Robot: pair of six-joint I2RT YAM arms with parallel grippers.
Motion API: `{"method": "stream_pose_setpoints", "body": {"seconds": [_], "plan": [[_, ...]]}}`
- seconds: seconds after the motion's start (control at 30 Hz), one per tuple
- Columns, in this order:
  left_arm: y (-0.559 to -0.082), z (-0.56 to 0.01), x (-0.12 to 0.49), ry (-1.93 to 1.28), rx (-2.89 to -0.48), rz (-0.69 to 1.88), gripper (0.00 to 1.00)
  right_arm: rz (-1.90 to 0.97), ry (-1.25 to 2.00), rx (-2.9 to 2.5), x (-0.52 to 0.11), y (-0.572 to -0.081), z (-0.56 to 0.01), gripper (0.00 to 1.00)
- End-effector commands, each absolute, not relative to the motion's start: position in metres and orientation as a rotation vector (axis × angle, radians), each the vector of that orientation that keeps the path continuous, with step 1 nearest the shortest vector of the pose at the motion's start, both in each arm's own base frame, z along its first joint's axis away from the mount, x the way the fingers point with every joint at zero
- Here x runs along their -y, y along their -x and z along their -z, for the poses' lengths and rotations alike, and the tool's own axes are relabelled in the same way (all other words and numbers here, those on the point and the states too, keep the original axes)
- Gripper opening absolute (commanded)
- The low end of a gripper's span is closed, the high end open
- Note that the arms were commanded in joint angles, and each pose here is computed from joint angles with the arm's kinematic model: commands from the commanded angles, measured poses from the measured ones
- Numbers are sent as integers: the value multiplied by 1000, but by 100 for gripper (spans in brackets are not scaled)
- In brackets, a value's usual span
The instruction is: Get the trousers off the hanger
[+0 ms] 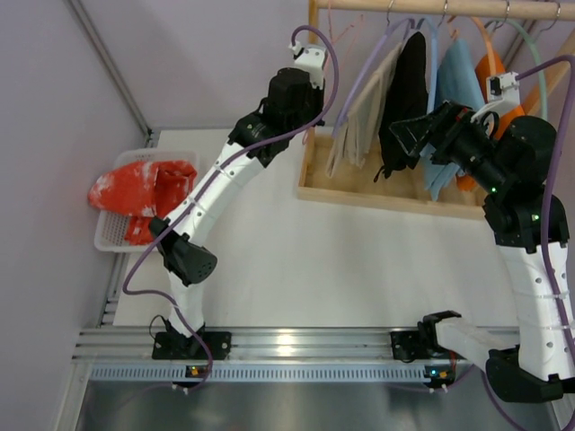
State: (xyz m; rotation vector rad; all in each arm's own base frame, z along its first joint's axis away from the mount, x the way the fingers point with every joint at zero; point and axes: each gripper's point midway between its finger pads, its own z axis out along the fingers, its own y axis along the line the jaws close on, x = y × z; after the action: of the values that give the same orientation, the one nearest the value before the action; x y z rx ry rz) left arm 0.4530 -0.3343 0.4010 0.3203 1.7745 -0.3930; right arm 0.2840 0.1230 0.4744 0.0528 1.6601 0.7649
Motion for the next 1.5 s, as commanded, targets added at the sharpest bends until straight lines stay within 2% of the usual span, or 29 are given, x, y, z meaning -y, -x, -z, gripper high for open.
{"method": "stream_pose_setpoints", "body": {"seconds": [0.0,0.17,0.2,0.27,0.3,0.47,0.5,0.57,0.8,0.83,0.97,1.13,1.47], "plan": [[-456,-429,324,-265,-1705,389,0,-747,-35,-1636,-118,-278,-480,99],[-459,-429,322,-263,-1702,371,0,-749,-27,-1643,-119,-278,-477,100],[-460,-430,319,-262,-1700,366,7,-749,-27,-1646,-119,-279,-476,100],[-460,-431,320,-268,-1698,370,13,-750,-18,-1652,-120,-278,-474,99],[-459,-429,319,-272,-1704,373,20,-746,-18,-1656,-120,-279,-472,99],[-450,-440,316,-276,-1692,419,36,-730,-5,-1666,-119,-279,-466,99],[-447,-444,315,-274,-1685,427,44,-726,-2,-1669,-119,-279,-465,99],[-439,-450,317,-292,-1676,467,52,-716,9,-1669,-118,-279,-464,99],[-371,-505,306,-380,-1546,711,98,-672,61,-1671,-116,-274,-462,99],[-349,-530,292,-374,-1483,760,98,-659,75,-1676,-115,-273,-460,99],[-333,-528,256,-354,-1480,792,98,-639,131,-1700,-116,-268,-453,99],[-320,-495,221,-415,-1570,699,98,-601,263,-1721,-118,-255,-443,99],[-282,-326,172,-495,-2025,598,98,-492,478,-1782,-108,-205,-389,100]]}}
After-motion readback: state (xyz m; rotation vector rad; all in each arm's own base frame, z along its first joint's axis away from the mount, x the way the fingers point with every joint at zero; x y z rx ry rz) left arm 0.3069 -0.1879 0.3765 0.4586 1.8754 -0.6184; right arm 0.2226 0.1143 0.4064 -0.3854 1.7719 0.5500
